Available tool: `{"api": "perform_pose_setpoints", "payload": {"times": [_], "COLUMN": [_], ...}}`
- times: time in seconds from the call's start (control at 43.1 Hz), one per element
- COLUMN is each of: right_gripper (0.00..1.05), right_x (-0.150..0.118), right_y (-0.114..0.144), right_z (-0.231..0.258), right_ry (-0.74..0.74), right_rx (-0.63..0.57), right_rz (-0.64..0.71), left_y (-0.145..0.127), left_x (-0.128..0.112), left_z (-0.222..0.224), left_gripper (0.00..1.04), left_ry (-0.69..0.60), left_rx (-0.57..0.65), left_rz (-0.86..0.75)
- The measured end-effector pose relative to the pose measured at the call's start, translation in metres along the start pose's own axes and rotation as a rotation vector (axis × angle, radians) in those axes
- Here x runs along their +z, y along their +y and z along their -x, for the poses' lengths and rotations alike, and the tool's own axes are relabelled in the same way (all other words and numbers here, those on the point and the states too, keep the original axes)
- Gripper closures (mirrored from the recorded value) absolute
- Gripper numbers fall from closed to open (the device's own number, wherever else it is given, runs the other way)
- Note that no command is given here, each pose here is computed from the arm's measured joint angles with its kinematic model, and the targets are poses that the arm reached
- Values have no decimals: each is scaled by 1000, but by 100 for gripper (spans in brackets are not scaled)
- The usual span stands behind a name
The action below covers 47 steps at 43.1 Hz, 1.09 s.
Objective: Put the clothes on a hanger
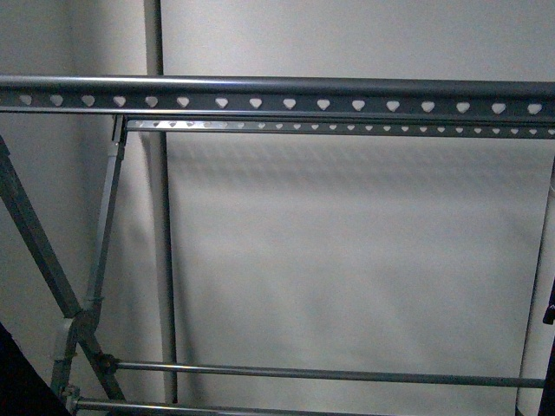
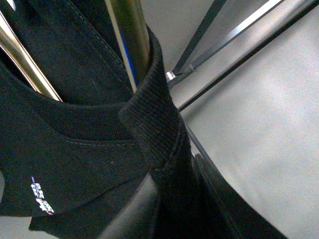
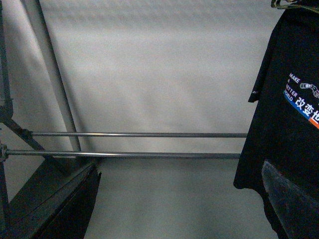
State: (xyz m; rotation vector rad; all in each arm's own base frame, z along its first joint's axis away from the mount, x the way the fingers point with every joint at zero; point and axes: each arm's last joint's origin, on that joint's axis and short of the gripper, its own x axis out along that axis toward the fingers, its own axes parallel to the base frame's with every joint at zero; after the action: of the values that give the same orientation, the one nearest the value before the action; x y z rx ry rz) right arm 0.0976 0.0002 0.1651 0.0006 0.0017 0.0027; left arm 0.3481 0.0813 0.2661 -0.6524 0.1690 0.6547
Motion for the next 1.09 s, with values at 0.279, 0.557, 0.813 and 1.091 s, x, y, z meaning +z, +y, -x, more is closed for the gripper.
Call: {"api": "perform_pose_setpoints", "payload": {"times": [0.279, 0.557, 0.813, 1.091], "right_gripper": [7, 7, 7, 7], "right_x": [0, 0, 0, 0], "right_y": [0, 0, 0, 0], "right_z": [0, 0, 0, 0], "right_ry": [0, 0, 0, 0], "right_rx": [0, 0, 0, 0], "right_rz": [0, 0, 0, 0], "left_y": [6, 4, -12, -57], "left_x": [-10, -42, -45, -41], "left_z": [29, 119, 123, 87], "left_gripper": [100, 100, 100, 100], "left_ry": [204, 570, 485, 98], "left_rx": [-202, -878, -1353, -1461], "left_rz": [-64, -551, -1264, -1875]}}
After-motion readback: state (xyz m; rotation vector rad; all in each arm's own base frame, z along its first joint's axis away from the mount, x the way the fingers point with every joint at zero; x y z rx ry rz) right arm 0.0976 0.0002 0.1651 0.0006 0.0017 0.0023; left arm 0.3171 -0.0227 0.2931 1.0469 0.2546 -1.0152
